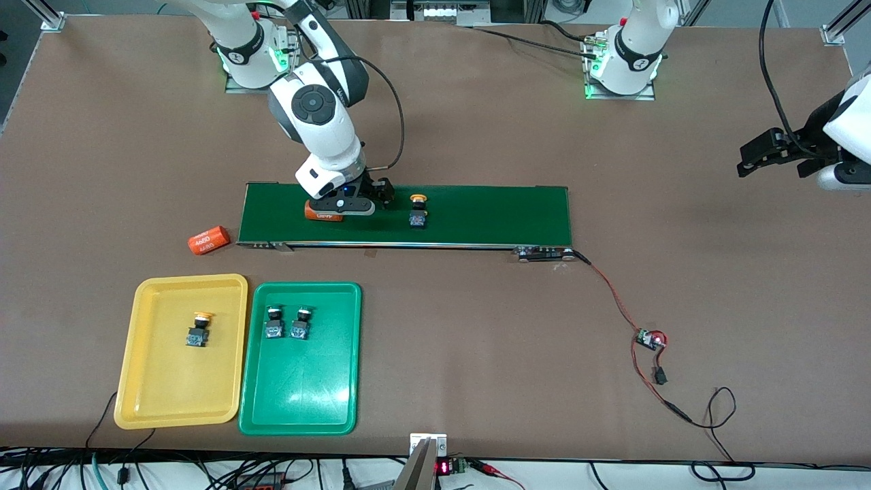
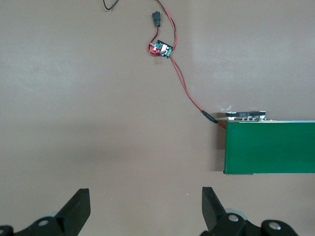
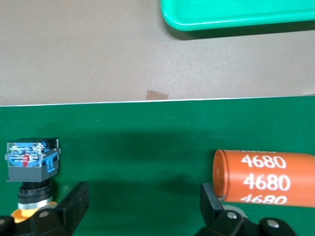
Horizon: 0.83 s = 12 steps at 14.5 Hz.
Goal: Sort buttons by color to trays
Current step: 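Lower the right gripper and grasp the orange-capped button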
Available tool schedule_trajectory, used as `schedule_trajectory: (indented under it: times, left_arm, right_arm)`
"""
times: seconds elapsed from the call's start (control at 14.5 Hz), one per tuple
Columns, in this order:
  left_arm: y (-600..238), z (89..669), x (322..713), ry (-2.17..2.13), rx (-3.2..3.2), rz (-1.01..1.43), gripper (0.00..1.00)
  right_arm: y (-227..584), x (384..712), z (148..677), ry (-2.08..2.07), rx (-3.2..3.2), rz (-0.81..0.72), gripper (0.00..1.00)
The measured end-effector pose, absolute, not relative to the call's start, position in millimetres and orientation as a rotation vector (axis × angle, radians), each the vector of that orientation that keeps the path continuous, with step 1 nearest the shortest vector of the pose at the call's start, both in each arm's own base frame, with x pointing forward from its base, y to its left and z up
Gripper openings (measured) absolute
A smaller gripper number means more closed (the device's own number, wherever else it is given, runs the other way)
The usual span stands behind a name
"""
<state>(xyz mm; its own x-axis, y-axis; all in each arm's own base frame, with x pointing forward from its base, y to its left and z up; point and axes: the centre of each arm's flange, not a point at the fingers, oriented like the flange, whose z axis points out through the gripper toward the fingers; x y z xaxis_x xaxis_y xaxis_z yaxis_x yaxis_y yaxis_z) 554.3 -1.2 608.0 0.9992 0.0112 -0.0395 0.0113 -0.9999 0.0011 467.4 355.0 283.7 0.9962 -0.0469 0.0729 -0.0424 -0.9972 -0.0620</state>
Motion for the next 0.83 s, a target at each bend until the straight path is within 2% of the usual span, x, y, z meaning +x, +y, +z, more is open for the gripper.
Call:
schedule_trajectory:
  times: [0.83]
  left_arm:
    - [-0.9,608.0,554.3,0.018,3.141,-0.062,1.00]
  right_arm:
    - [355.4,467.7,277.1,0.068,-3.088,-0.095,1.00]
